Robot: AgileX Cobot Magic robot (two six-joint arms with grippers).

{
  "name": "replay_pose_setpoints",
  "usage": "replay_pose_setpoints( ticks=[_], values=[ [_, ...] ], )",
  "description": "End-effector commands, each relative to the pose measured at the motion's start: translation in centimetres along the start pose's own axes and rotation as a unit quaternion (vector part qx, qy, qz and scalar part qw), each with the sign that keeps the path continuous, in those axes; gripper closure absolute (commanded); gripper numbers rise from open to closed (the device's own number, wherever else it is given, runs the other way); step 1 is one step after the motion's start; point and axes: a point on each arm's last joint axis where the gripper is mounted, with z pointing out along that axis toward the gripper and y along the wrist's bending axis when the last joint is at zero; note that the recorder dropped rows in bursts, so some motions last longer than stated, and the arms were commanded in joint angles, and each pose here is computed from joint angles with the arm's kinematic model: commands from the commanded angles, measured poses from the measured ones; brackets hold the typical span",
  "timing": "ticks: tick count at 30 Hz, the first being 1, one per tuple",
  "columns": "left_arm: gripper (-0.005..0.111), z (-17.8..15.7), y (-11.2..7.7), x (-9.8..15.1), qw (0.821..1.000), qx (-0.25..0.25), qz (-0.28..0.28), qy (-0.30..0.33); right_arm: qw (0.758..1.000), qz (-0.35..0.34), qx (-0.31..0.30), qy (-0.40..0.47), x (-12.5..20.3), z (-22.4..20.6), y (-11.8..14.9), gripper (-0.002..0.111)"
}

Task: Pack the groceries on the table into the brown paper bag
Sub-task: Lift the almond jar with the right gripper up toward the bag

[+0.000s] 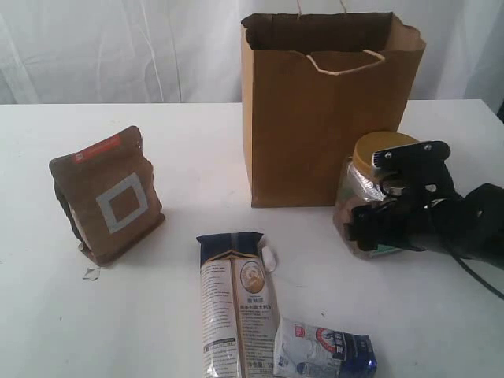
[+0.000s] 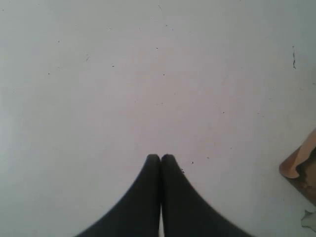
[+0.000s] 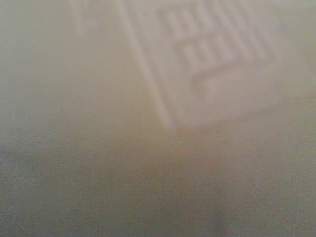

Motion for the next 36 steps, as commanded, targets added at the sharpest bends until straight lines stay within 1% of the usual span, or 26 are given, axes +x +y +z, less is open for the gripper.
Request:
replay_pose_setpoints(
  ticks=[1,2,4,8,12,16,22,27,32,36],
  values=[
    [0.107,-0.1,0.2,0.2,1.000,-0.004,-0.007,0.005,0.995,-0.006,-0.056,0.080,1.4,-0.4,1.0,0.108],
    [0.107,-0.1,0.2,0.2,1.000,-0.003,-0.009,0.006,0.992,-0.006,-0.076,0.100,1.5,-0.9,1.3,0.108],
    [0.107,-0.1,0.2,0.2,1.000,-0.003,-0.009,0.006,0.989,-0.004,-0.097,0.109,1.3,-2.0,1.6,0.108],
    [0.107,-0.1,0.2,0.2,1.000,-0.003,-0.009,0.006,0.992,-0.002,-0.105,0.071,0.0,-4.0,1.4,0.108],
    [0.107,-0.1,0.2,0.2,1.000,-0.003,-0.009,0.006,0.989,-0.005,-0.136,0.063,-0.7,-6.4,1.7,0.108],
    [0.107,-0.1,0.2,0.2,1.000,-0.003,-0.009,0.006,0.992,-0.003,-0.124,0.005,-2.0,-8.0,1.3,0.108],
    [0.107,-0.1,0.2,0.2,1.000,-0.003,-0.009,0.006,0.991,-0.007,-0.131,0.016,-1.7,-8.0,1.4,0.108],
    [0.107,-0.1,0.2,0.2,1.000,-0.003,-0.009,0.006,0.993,-0.006,-0.121,0.000,-2.0,-8.1,1.2,0.108],
    [0.107,-0.1,0.2,0.3,1.000,-0.004,-0.010,0.007,0.992,-0.007,-0.127,-0.027,-2.6,-9.6,1.1,0.108],
    [0.107,-0.1,0.2,0.3,1.000,-0.005,-0.010,0.007,0.989,-0.010,-0.142,-0.050,-3.0,-11.8,1.1,0.108]
  ],
)
